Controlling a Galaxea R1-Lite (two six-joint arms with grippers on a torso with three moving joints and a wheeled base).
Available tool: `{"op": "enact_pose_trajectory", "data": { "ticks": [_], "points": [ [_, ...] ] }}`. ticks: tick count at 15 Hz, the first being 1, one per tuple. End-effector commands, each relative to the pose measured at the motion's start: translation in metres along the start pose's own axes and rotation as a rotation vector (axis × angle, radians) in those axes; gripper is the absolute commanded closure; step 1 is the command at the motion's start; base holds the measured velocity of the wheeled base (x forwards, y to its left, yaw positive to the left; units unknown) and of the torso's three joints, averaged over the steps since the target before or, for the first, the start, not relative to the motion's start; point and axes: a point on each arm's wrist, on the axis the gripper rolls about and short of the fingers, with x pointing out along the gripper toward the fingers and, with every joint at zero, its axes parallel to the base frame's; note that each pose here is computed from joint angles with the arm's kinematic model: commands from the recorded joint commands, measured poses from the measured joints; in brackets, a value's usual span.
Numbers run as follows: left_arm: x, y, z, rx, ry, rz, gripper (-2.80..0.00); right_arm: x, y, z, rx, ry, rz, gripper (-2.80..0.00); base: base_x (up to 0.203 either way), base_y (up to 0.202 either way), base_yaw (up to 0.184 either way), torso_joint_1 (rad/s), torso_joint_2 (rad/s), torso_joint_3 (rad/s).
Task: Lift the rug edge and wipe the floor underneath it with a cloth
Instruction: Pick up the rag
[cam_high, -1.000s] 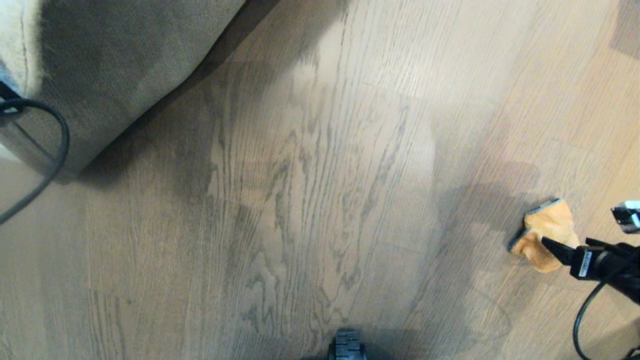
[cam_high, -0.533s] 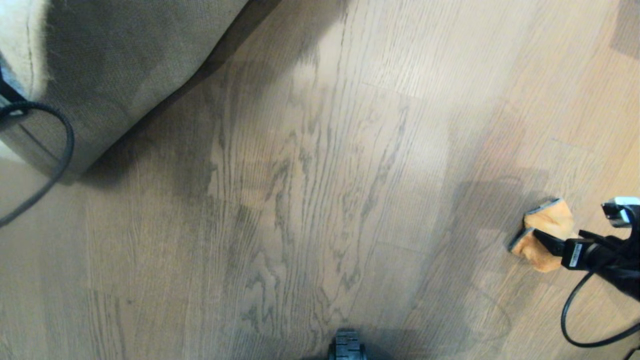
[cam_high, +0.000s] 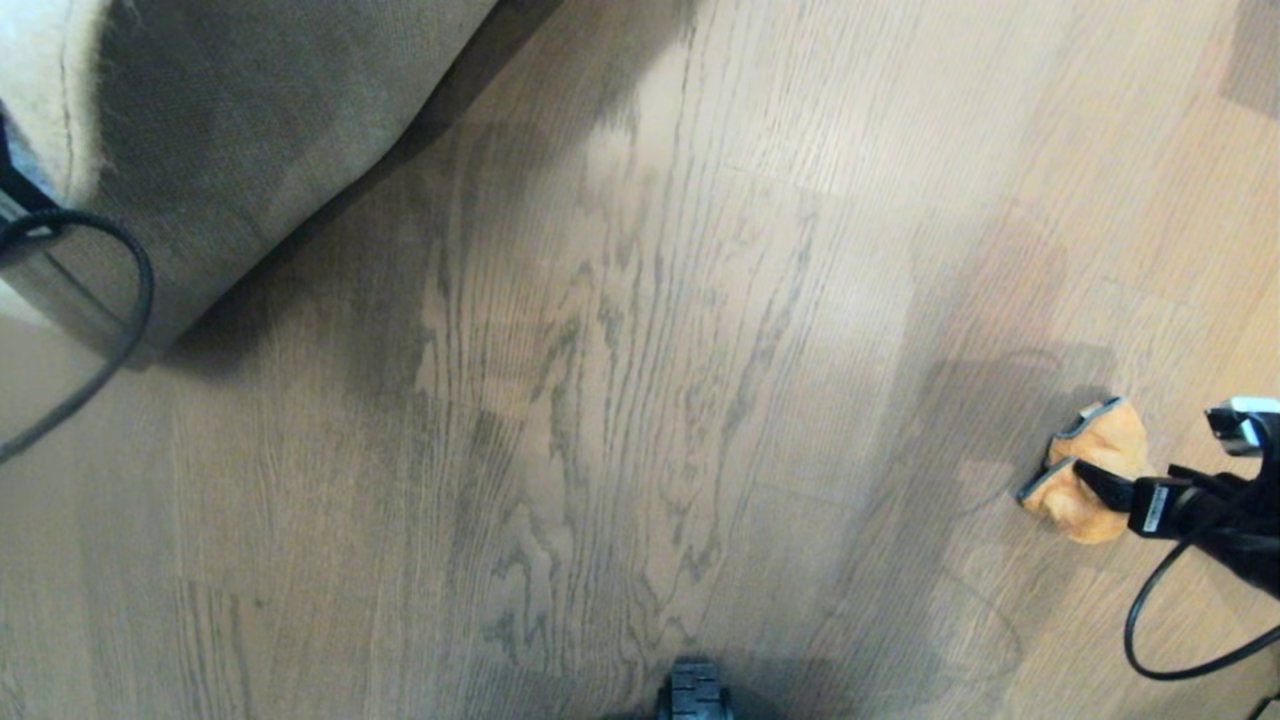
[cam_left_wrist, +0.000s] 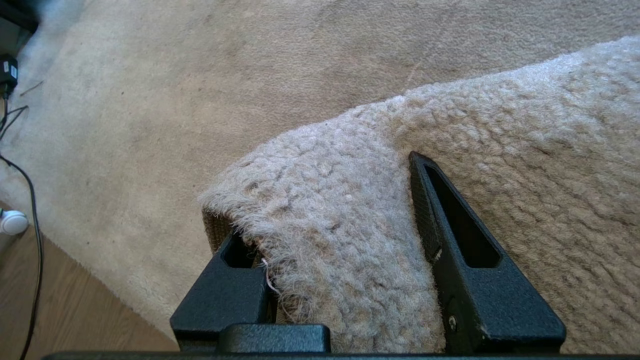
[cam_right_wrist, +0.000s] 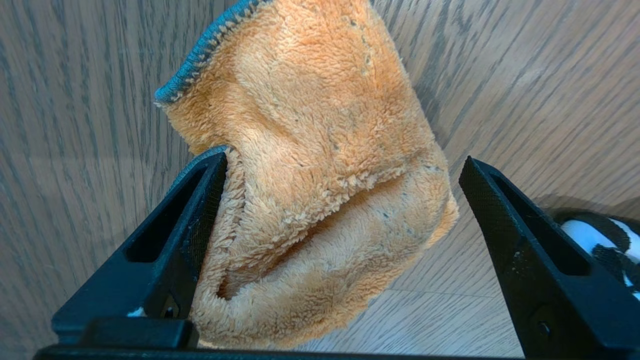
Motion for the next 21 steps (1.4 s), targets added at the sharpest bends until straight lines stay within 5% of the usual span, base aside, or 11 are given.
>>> {"op": "enact_pose_trajectory", "data": {
  "ticks": [1, 6, 15, 21],
  "points": [
    [0.001, -0.001, -0.002, 0.001, -0.016, 0.007, 0.00, 0.000, 0.001, -0.002, -0.002, 0.005, 0.007, 0.00, 0.000, 0.000, 0.000, 0.000, 0.00, 0.000],
    [0.002, -0.001, -0.001, -0.001, -0.018, 0.008, 0.00, -0.005, 0.005, -0.006, -0.001, 0.016, 0.020, 0.00, 0.000, 0.000, 0.000, 0.000, 0.00, 0.000],
    [0.002, -0.001, 0.000, -0.005, -0.025, 0.009, 0.00, -0.033, 0.053, -0.002, -0.011, 0.002, 0.189, 0.00, 0.000, 0.000, 0.000, 0.000, 0.00, 0.000],
    [0.002, -0.002, 0.001, -0.009, -0.027, 0.006, 0.00, -0.059, 0.056, 0.000, -0.017, -0.025, 0.200, 0.00, 0.000, 0.000, 0.000, 0.000, 0.00, 0.000]
  ]
}}
